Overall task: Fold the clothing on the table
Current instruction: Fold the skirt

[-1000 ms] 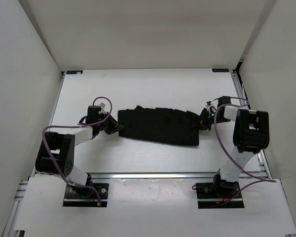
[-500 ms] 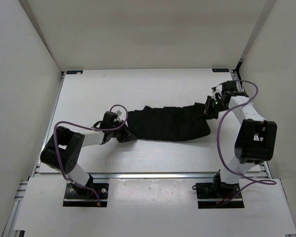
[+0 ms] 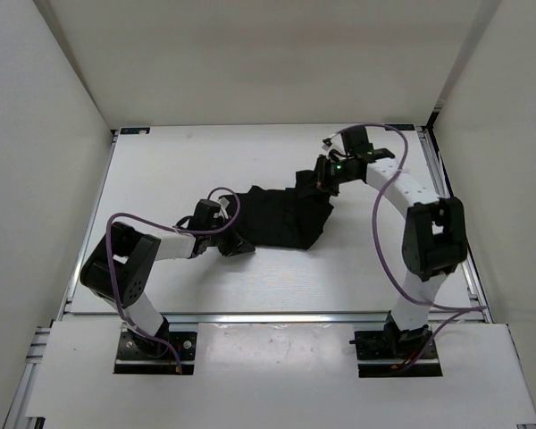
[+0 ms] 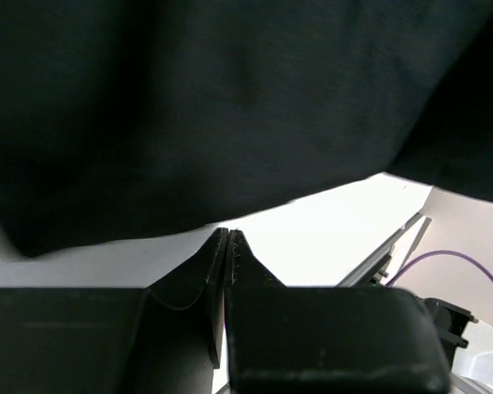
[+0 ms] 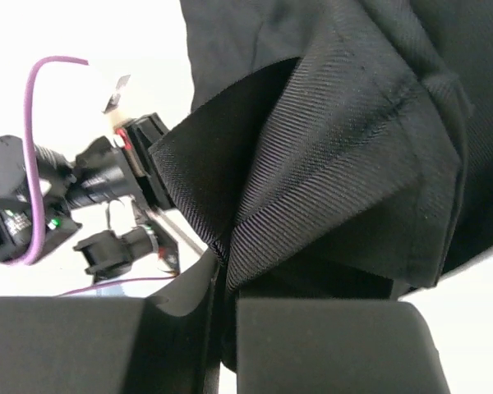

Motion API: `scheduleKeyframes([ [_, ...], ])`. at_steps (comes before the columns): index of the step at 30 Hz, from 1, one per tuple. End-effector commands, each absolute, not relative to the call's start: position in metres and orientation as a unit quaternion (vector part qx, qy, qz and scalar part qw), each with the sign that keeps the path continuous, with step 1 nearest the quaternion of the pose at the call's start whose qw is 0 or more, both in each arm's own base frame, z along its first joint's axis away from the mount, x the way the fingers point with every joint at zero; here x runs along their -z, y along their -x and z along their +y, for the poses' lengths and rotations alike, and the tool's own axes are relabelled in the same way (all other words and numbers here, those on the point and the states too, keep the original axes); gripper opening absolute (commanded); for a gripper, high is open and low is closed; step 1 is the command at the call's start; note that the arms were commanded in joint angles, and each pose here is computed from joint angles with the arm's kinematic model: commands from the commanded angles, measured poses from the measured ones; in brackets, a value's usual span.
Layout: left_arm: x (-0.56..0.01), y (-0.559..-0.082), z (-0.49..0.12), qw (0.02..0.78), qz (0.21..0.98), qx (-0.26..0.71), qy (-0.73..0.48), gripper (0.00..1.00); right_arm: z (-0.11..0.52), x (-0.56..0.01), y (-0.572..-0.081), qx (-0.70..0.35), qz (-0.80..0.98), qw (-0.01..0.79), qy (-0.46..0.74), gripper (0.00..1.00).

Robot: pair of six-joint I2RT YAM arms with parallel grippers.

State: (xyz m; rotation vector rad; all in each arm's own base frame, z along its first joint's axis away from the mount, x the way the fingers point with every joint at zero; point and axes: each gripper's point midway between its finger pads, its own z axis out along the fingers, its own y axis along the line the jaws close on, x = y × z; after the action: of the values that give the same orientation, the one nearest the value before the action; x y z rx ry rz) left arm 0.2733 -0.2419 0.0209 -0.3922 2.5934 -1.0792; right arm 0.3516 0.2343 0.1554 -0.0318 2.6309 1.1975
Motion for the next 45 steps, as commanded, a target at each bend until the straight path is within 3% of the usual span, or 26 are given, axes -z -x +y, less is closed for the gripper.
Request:
scheduleKeyframes([
  [1,-0.036,-0.285,-0.248,0.174,0.895,0.392,0.119,0.12,0.277,-0.182,-0.373,-0.475,0.87,0.128,0.03,0.0],
  [5,-0.037,-0.288,-0.238,0.177,0.892,0.396,0.129,0.13,0.295,-0.17,-0.384,-0.452,0.885,0.107,0.041,0.0],
  [9,-0.065,-0.304,-0.228,0.195,0.873,0.426,0.138,0.13,0.272,-0.178,-0.379,-0.438,0.892,0.11,0.03,0.0],
  [15,-0.122,-0.348,-0.245,0.225,0.835,0.489,0.119,0.14,0.217,-0.14,-0.325,-0.426,0.901,0.075,-0.034,0.0],
  [20,-0.138,-0.37,-0.289,0.22,0.807,0.54,0.096,0.13,0.191,-0.118,-0.296,-0.422,0.902,0.061,-0.071,0.0],
  [28,-0.085,-0.365,-0.346,0.129,0.831,0.534,0.091,0.09,0.168,-0.097,-0.287,-0.414,0.901,0.058,-0.111,0.0],
  [45,-0.005,-0.333,-0.352,0.11,0.902,0.41,0.076,0.06,0.136,-0.12,-0.305,-0.402,0.904,0.085,-0.12,0.0],
])
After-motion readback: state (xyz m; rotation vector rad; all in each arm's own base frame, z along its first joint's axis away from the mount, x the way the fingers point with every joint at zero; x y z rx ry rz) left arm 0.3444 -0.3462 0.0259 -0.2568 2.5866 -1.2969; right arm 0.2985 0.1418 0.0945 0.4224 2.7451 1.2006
